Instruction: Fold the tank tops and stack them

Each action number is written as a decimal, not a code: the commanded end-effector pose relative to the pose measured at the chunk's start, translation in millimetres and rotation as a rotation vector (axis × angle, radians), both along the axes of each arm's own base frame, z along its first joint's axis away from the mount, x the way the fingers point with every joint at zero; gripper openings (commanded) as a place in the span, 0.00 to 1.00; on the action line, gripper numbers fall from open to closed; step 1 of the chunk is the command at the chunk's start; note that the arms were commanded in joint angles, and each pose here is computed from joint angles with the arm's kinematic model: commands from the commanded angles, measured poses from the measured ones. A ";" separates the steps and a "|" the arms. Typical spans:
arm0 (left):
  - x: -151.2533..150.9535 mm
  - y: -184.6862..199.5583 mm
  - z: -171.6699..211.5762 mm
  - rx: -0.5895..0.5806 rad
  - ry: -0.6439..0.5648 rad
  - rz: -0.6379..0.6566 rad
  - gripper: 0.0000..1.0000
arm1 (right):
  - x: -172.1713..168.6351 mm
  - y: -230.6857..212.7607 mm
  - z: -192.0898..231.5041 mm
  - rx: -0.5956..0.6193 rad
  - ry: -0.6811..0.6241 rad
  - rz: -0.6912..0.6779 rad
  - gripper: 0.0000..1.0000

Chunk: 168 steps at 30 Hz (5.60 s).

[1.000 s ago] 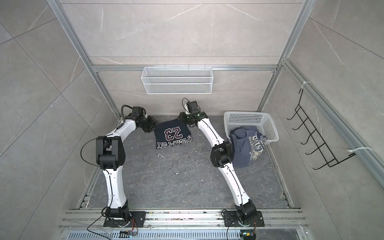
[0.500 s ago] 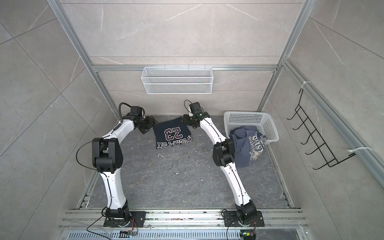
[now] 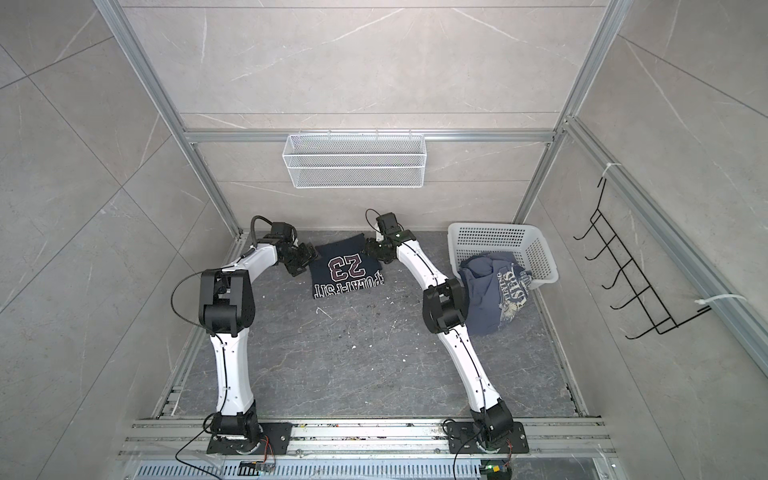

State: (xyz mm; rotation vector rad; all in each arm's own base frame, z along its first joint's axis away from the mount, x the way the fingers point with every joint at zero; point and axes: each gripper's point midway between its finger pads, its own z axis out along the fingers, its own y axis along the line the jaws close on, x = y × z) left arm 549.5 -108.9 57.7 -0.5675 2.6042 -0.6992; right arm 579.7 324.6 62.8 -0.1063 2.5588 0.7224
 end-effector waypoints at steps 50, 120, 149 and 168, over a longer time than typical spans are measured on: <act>-182.5 -48.5 13.4 0.002 -0.059 -0.122 0.49 | -127.1 -27.0 -15.6 -0.075 0.112 0.072 0.39; -134.6 -146.1 127.6 -0.021 -0.305 -0.347 0.14 | -207.0 -124.1 70.4 -0.153 -0.028 -0.250 0.00; -98.6 -76.0 93.4 0.314 -0.186 -0.069 0.68 | -150.3 -142.8 37.0 -0.243 0.001 -0.190 0.67; -88.4 -128.9 -8.7 0.216 -0.058 -0.169 0.63 | -152.4 -109.1 -38.1 -0.310 0.124 -0.091 0.51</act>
